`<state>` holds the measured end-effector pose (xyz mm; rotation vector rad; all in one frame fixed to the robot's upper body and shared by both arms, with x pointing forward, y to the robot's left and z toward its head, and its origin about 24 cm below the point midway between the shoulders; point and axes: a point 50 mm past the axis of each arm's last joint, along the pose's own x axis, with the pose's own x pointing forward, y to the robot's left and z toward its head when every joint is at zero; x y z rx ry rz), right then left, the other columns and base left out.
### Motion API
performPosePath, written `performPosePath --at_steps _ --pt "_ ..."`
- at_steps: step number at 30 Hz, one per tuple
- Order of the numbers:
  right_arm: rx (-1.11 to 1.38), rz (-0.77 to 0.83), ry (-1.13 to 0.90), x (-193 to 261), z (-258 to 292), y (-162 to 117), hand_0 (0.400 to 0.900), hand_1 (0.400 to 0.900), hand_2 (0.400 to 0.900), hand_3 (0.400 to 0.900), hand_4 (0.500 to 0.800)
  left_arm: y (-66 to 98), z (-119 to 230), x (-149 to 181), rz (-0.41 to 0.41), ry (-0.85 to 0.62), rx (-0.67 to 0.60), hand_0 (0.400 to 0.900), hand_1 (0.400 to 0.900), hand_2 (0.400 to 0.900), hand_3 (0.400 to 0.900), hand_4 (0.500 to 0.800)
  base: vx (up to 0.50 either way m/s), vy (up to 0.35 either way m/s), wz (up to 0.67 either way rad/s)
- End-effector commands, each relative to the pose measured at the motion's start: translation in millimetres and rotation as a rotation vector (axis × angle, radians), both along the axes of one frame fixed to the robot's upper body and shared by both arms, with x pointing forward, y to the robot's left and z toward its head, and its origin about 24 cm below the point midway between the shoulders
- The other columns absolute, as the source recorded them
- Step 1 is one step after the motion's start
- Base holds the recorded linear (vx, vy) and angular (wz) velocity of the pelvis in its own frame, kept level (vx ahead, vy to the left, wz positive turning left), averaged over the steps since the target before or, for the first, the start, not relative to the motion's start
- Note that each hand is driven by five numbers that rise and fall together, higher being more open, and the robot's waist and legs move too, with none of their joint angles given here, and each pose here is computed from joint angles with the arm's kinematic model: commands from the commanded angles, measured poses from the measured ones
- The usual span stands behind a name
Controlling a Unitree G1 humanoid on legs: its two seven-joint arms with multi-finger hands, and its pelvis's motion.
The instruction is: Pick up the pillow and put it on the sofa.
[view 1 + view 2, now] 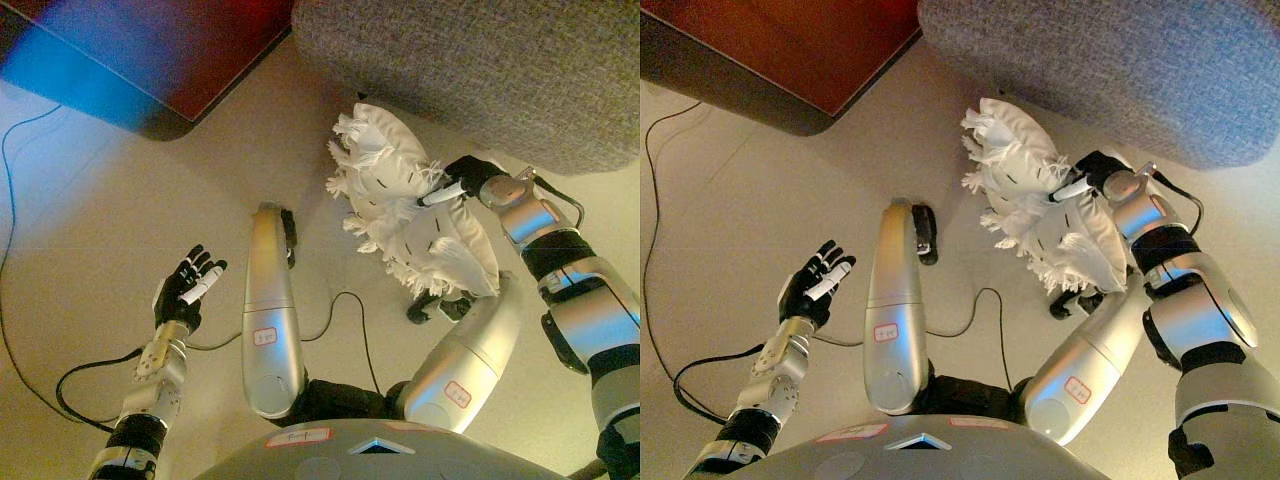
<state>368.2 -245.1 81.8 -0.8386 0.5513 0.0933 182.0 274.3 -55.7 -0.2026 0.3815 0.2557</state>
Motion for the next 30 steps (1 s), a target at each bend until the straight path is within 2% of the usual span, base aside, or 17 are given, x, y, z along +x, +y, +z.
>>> performPosePath --at_steps 1,11,18,20,26,30 --pt "0.136 0.043 -0.248 14 54 6 0.400 0.400 0.400 0.400 0.500 17.9 10 -12 0.022 -0.028 0.092 0.900 0.900 0.900 0.900 0.800 -0.033 0.004 -0.13" --pt "0.154 0.245 -0.509 13 105 34 0.400 0.400 0.400 0.400 0.500 7.9 20 10 0.018 -0.093 0.073 0.900 0.900 0.900 0.900 0.800 -0.039 0.038 -0.19" --pt "0.084 0.325 -0.725 -3 135 35 0.400 0.400 0.400 0.400 0.500 2.2 25 26 -0.024 -0.094 0.066 0.900 0.900 0.900 0.900 0.800 -0.027 0.037 -0.10" --pt "0.058 0.339 -0.813 -13 143 33 0.400 0.400 0.400 0.400 0.500 -2.0 27 30 -0.066 -0.089 0.074 0.900 0.900 0.900 0.900 0.800 0.014 0.024 -0.14" --pt "0.061 0.384 -0.907 -43 139 28 0.400 0.400 0.400 0.400 0.500 -7.5 22 33 -0.094 -0.034 0.078 0.900 0.900 0.900 0.900 0.800 0.054 -0.017 -0.09" --pt "0.136 0.426 -0.894 -67 120 30 0.400 0.400 0.400 0.400 0.500 -5.6 8 23 -0.060 0.036 0.092 0.900 0.900 0.900 0.900 0.800 0.134 -0.044 -0.16"
